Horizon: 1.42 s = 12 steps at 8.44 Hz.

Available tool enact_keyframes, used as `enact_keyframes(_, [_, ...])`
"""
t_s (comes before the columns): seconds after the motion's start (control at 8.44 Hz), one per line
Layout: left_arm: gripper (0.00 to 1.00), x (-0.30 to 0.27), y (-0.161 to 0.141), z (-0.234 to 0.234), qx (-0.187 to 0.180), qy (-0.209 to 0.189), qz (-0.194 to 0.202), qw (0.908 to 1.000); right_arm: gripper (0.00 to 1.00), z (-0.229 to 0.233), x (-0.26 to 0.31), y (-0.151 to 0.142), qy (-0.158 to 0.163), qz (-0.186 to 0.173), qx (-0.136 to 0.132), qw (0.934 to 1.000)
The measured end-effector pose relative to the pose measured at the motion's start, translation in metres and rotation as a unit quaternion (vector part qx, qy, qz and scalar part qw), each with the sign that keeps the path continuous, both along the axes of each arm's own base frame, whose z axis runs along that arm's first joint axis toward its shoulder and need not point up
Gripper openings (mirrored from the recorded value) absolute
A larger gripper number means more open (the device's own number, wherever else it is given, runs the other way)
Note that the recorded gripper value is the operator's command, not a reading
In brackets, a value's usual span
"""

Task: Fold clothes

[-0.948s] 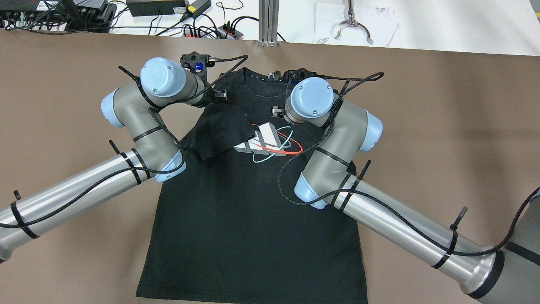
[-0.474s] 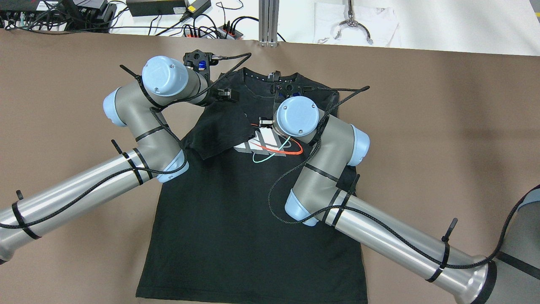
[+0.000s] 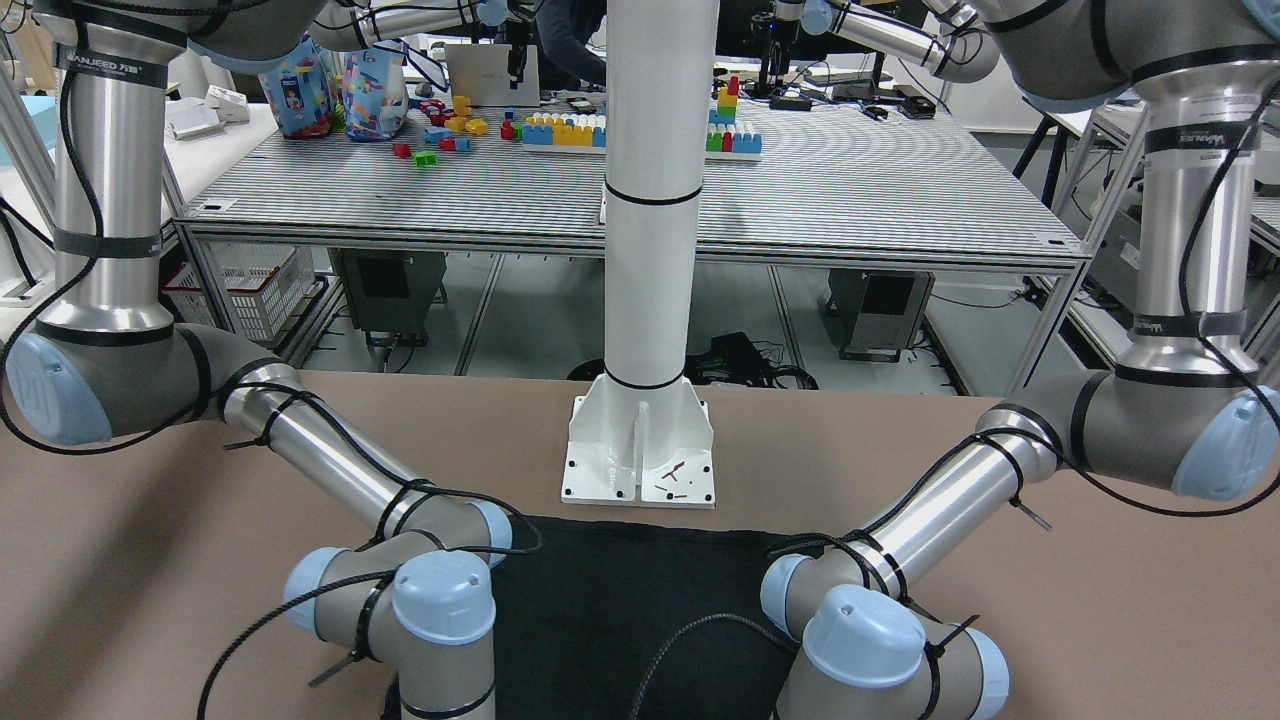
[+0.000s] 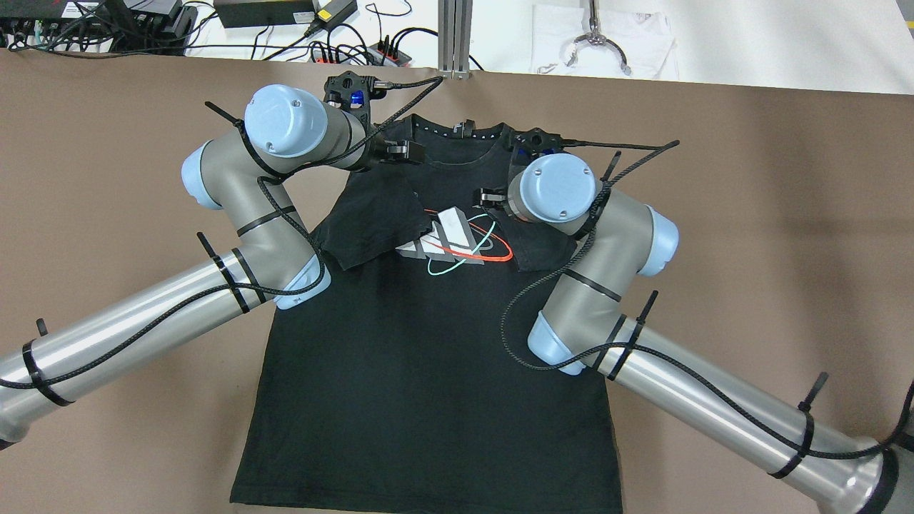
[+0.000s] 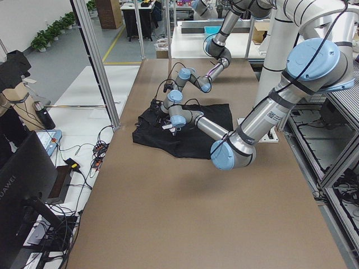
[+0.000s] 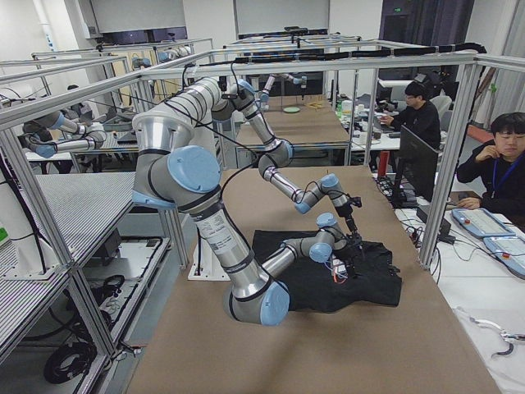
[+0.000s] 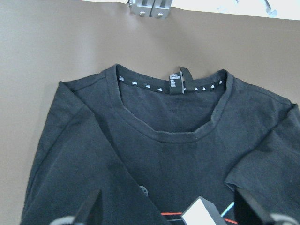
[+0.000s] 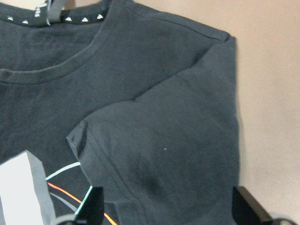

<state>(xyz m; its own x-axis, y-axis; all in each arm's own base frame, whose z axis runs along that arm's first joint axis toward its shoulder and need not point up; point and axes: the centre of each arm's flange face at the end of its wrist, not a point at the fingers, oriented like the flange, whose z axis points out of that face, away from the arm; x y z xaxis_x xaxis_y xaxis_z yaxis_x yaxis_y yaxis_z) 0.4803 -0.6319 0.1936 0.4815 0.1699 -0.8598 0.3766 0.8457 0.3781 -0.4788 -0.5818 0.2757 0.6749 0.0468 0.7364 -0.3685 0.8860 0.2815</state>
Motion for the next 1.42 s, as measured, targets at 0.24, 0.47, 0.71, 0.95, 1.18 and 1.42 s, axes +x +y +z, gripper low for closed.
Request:
enact_keyframes(0.24, [1.0, 0.001, 0.031, 0.01, -0.004, 0.028, 0.008, 0.9996, 0.95, -0.003, 0.03, 0.023, 0.006, -0.003, -0.014, 0.9999])
enact_keyframes(0.47, [1.0, -0.013, 0.071, 0.056, -0.036, 0.056, 0.006, 0.9978, 0.95, -0.024, 0.05, 0.054, -0.017, -0.011, -0.007, 0.9998])
enact_keyframes(0.71, [1.0, -0.031, 0.117, 0.088, -0.084, 0.087, 0.003, 0.9926, 0.95, -0.039, 0.064, 0.119, -0.082, -0.003, -0.035, 0.996])
enact_keyframes(0.95, [1.0, -0.039, 0.176, 0.107, -0.135, 0.116, 0.008, 0.984, 0.95, -0.05, 0.07, 0.188, -0.148, 0.017, -0.083, 0.9854])
enact_keyframes(1.18, [1.0, -0.031, 0.247, 0.117, -0.163, 0.134, 0.006, 0.9776, 0.95, -0.041, 0.06, 0.25, -0.185, 0.05, -0.112, 0.975])
enact_keyframes(1.42, [1.0, -0.031, 0.314, 0.125, -0.179, 0.14, 0.014, 0.9736, 0.95, -0.008, 0.056, 0.3, -0.211, 0.071, -0.122, 0.9674])
